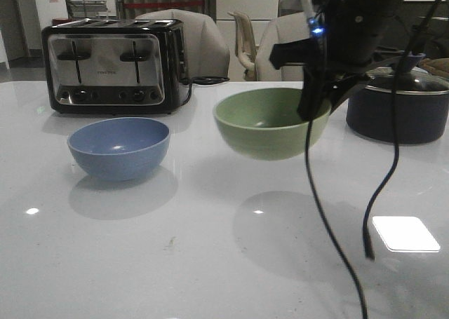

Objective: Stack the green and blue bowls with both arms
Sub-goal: 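Drag the green bowl with the right gripper toward the table center, then open the right gripper and lift it away from the green bowl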

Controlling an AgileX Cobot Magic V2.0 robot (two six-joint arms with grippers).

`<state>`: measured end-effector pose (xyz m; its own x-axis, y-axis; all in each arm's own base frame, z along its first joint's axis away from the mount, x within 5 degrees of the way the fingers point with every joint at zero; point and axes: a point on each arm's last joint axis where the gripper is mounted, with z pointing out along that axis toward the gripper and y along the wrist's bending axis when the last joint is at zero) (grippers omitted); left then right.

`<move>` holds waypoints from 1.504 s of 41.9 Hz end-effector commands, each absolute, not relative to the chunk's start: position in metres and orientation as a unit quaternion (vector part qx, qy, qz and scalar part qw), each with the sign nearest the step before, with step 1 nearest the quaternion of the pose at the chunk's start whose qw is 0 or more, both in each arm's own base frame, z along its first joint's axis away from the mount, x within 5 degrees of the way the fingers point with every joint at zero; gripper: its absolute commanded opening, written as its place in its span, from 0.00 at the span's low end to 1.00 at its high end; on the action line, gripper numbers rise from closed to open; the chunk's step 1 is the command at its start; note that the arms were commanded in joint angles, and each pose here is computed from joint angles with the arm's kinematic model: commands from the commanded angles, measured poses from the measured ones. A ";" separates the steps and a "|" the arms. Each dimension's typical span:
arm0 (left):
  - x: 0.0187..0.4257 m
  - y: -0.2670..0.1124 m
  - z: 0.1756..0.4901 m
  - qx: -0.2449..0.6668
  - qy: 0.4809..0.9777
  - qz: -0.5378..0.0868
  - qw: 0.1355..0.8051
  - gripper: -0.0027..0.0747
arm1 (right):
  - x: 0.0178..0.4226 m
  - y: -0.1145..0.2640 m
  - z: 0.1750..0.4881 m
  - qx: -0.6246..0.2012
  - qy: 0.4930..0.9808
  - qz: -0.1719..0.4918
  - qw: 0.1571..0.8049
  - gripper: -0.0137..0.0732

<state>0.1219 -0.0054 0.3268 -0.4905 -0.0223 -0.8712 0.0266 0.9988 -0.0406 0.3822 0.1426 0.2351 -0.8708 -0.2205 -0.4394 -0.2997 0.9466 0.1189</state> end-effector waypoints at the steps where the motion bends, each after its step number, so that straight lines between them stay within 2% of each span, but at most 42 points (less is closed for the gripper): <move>1: 0.126 -0.005 0.342 0.001 0.836 -0.025 0.549 0.72 | 0.380 0.159 0.256 -0.152 0.950 0.109 0.251 0.28; 9: 0.126 -0.005 0.342 0.001 0.836 -0.025 0.549 0.72 | 0.379 0.178 0.231 -0.171 0.953 0.108 0.224 0.31; 11: 0.126 -0.005 0.342 0.001 0.836 -0.025 0.548 0.72 | 0.380 0.179 0.227 -0.171 0.955 0.107 0.220 0.36; 18: 0.126 -0.005 0.342 0.001 0.836 -0.025 0.548 0.72 | 0.380 0.178 0.226 -0.175 0.955 0.101 0.215 0.61; 21: 0.126 -0.005 0.342 0.001 0.836 -0.025 0.548 0.72 | 0.380 0.177 0.229 -0.178 0.954 0.097 0.221 0.67; 27: 0.126 -0.005 0.342 0.001 0.836 -0.025 0.548 0.72 | 0.375 0.174 0.248 -0.190 0.946 0.098 0.245 0.67; 31: 0.126 -0.005 0.342 0.001 0.837 -0.025 0.547 0.72 | 0.362 0.170 0.273 -0.193 0.936 0.103 0.274 0.67; 35: 0.126 -0.005 0.341 0.001 0.837 -0.025 0.546 0.72 | 0.339 0.165 0.295 -0.208 0.921 0.109 0.310 0.67; 44: 0.126 -0.005 0.341 0.001 0.838 -0.025 0.545 0.72 | 0.269 0.154 0.324 -0.254 0.886 0.121 0.370 0.67; 54: 0.126 -0.004 0.341 0.005 0.838 -0.016 0.546 0.72 | 0.199 0.117 0.332 -0.256 0.870 0.128 0.402 0.67; 63: 0.133 -0.007 0.335 0.012 0.852 -0.020 0.523 0.72 | 0.153 0.092 0.331 -0.255 0.860 0.133 0.422 0.67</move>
